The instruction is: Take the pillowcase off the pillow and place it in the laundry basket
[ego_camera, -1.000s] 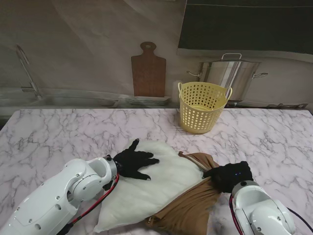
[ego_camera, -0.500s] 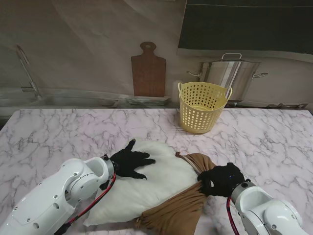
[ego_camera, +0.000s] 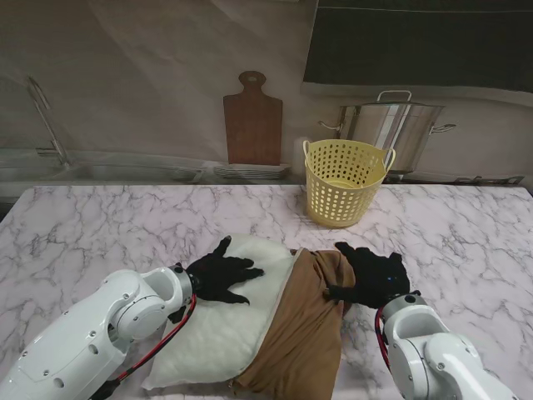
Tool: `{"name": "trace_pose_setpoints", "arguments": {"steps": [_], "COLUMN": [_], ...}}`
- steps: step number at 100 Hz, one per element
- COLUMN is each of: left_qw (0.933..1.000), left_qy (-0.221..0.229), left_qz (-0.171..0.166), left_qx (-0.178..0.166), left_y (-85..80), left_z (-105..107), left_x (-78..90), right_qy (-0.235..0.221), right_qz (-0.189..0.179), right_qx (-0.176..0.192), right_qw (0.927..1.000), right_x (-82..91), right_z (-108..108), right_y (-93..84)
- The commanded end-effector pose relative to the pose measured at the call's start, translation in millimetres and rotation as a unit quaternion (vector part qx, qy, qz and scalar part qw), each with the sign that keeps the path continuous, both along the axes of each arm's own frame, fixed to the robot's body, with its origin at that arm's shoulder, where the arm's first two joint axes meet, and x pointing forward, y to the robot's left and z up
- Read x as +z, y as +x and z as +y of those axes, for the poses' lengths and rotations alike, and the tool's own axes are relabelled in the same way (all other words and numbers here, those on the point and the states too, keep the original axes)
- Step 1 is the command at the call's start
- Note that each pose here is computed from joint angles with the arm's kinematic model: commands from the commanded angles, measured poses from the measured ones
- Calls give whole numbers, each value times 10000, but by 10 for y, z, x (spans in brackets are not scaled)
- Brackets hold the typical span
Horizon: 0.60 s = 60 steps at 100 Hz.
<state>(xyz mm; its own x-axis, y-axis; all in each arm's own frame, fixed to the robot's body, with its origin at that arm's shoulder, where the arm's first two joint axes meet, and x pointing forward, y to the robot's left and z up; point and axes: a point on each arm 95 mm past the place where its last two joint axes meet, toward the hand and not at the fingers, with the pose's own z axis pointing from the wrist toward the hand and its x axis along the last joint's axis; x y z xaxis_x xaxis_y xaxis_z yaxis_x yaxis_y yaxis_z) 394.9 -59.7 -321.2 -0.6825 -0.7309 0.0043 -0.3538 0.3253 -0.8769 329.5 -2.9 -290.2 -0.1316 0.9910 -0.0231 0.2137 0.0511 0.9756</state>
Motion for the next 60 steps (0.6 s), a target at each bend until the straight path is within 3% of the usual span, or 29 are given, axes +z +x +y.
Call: {"name": "trace_pose_setpoints", "arguments": {"steps": [1,28,46,60], "left_qw": [9992,9992,9993,9993], "left_qy": [277,270,229,227], "left_qz": [280,281,269,296], "left_qx": [92,94,75,57], "left_y": [-43,-42,-39,-45], "left_z": [133,131,118,109], "left_x": [-202,-197,-201,-209], "right_qy": [128,554,123,-59], "right_qz": [-21,19,206,539], "right_qx": [-27,54,322,282], "right_qw": [9999,9984,9992,9981], "right_x": [-18,56,79,-54], "right_z": [32,227,339,369], "right_y": [72,273,489,682]}}
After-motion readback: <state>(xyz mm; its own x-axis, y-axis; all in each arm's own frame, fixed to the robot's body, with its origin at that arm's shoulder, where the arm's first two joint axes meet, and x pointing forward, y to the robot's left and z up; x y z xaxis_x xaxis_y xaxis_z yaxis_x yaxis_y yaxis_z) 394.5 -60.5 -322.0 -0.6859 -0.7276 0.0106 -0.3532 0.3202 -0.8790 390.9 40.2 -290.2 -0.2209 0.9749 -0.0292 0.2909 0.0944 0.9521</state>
